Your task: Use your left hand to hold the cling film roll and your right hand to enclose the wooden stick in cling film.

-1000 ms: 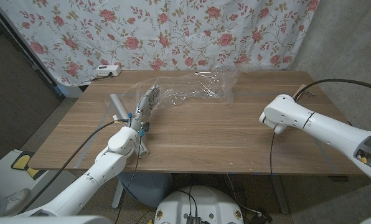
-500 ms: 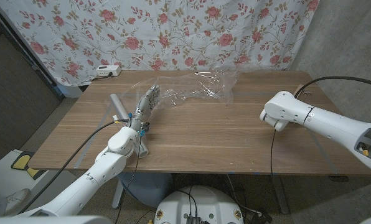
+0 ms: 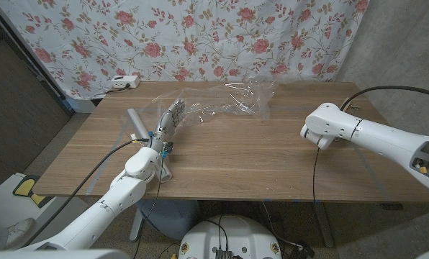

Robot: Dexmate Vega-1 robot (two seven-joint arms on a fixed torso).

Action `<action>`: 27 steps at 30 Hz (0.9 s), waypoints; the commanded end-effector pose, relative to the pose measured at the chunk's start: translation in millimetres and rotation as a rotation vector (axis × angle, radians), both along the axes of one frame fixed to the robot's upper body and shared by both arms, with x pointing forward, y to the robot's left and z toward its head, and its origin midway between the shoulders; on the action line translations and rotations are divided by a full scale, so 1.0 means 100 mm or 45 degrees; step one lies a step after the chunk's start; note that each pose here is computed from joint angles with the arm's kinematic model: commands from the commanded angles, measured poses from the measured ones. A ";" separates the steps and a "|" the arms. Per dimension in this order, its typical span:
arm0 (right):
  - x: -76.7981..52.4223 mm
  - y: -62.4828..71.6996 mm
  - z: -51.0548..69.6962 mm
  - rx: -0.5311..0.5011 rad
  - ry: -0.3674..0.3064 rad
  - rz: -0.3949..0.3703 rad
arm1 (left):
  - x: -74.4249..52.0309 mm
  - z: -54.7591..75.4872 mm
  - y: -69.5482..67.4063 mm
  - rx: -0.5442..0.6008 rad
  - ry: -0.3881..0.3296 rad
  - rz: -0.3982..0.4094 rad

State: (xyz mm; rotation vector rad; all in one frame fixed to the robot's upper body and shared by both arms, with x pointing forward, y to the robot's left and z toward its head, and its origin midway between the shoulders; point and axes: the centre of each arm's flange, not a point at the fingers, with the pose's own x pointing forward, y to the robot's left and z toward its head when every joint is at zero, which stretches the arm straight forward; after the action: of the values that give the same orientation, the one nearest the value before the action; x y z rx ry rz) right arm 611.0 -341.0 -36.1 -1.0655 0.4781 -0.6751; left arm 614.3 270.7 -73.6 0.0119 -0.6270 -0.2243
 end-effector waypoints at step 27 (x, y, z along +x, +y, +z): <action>0.01 0.00 -0.05 -0.038 0.039 0.000 | 0.00 -0.06 -0.02 -0.010 0.008 -0.007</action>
State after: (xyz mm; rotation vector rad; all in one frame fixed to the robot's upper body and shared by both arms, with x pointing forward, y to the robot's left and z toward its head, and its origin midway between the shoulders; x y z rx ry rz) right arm 611.5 -339.4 -39.3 -1.0953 0.4838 -0.6696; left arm 614.1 269.6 -78.0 0.0042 -0.6241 -0.2250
